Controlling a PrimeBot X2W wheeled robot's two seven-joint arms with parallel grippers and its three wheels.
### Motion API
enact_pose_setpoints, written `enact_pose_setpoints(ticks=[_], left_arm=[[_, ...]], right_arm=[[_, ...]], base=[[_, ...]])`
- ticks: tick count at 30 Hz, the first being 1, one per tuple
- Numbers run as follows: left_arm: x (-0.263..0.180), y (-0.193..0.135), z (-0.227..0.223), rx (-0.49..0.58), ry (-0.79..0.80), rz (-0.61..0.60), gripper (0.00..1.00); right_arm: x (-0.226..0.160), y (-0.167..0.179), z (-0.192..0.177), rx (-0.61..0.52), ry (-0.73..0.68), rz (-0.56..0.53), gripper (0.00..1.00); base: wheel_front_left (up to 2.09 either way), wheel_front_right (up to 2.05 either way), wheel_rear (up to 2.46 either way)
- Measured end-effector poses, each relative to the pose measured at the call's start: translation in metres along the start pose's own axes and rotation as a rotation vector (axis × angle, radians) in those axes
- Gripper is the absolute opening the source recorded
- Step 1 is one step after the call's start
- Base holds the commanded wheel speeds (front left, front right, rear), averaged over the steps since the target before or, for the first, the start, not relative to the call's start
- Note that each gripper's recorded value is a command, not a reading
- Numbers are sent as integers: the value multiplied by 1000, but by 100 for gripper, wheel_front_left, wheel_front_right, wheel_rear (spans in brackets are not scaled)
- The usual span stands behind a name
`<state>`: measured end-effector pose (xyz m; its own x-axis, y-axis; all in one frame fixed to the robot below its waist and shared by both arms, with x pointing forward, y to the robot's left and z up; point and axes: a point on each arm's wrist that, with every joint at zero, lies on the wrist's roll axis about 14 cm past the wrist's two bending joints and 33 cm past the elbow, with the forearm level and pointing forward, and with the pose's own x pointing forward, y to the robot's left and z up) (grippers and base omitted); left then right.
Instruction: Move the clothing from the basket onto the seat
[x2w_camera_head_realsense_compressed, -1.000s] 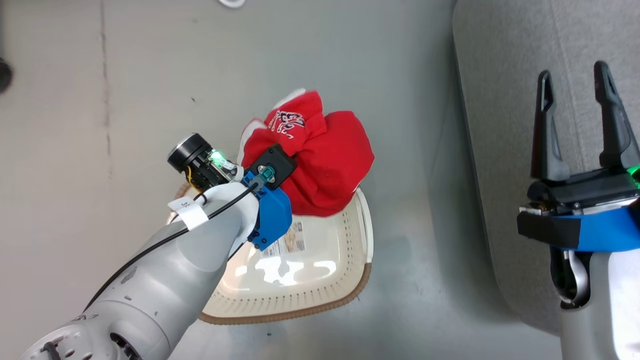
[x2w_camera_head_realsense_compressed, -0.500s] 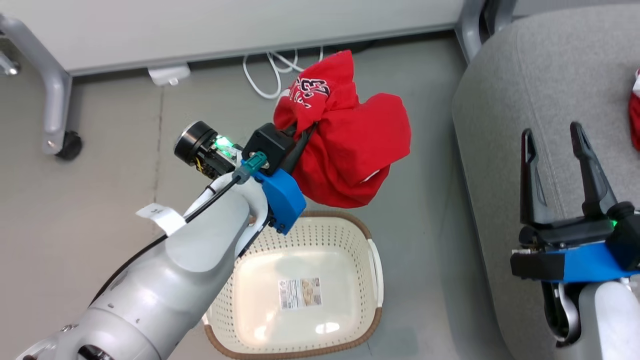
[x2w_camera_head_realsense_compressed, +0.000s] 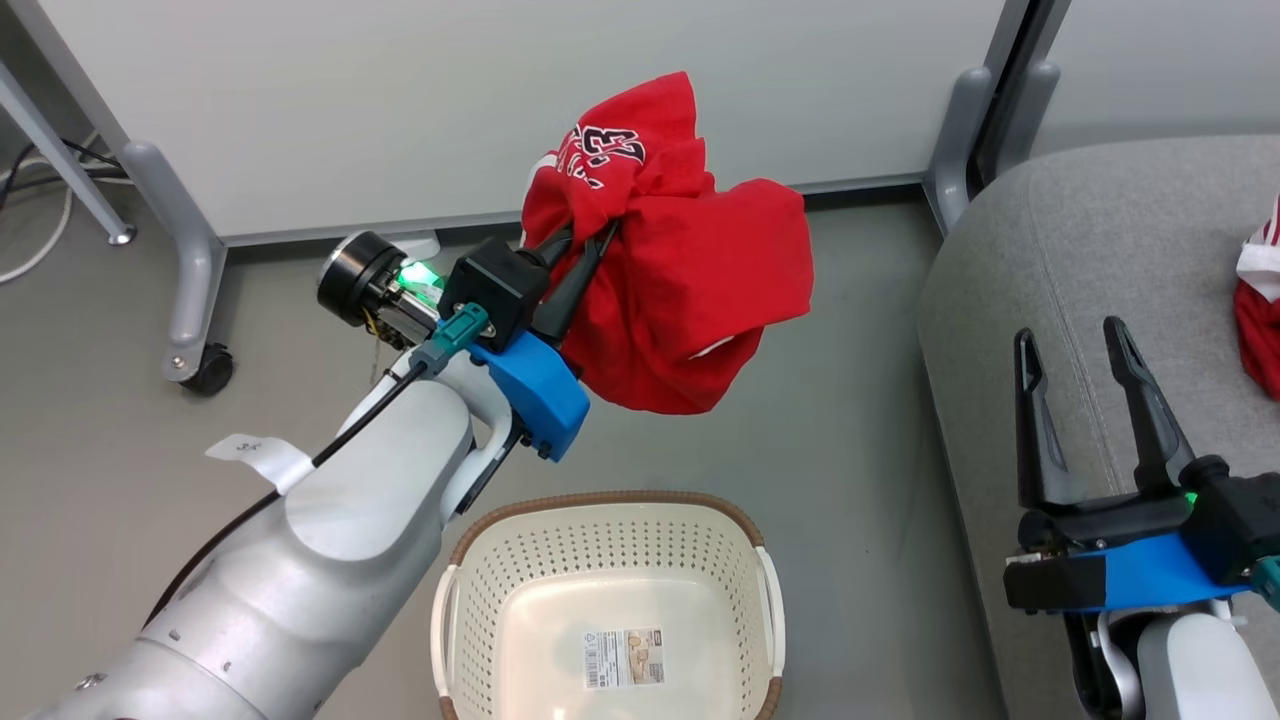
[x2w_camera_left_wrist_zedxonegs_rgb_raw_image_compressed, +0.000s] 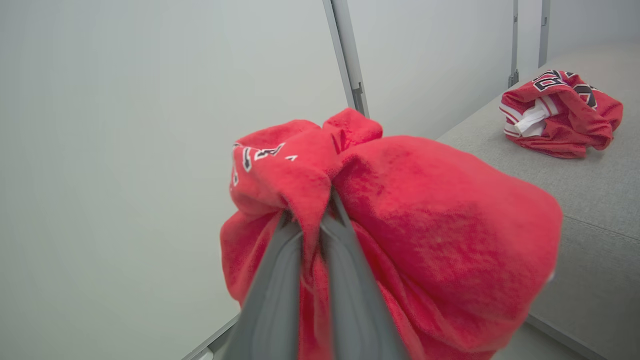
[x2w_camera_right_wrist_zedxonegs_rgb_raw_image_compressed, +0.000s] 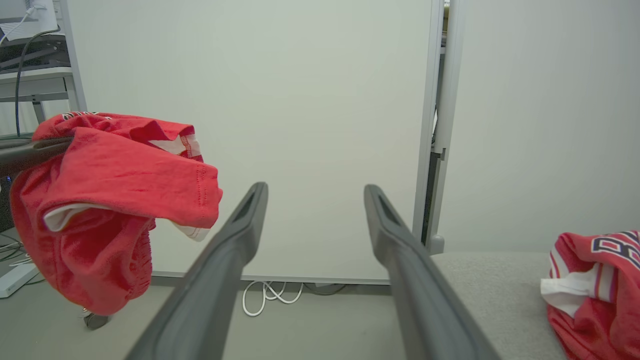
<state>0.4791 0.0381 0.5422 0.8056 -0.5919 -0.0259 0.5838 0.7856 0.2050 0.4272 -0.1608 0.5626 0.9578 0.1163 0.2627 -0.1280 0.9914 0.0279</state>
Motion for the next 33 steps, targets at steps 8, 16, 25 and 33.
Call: enact_pose_setpoints(ticks=[8,16,25,33], left_arm=[[-11,-3,24,19,-59,3,0],[-16,-6,29,24,-67,3,0],[-17,-4,30,21,-68,8,0],[-18,-3,26,15,-62,15,0]], right_arm=[[-6,10,5,25,-7,21,100],[-9,14,6,38,-6,31,100],[-10,42,-7,77,31,108,100],[-22,106,-33,169,125,280,100]], base=[[0,0,0],[0,0,0],[0,0,0],[0,0,0]])
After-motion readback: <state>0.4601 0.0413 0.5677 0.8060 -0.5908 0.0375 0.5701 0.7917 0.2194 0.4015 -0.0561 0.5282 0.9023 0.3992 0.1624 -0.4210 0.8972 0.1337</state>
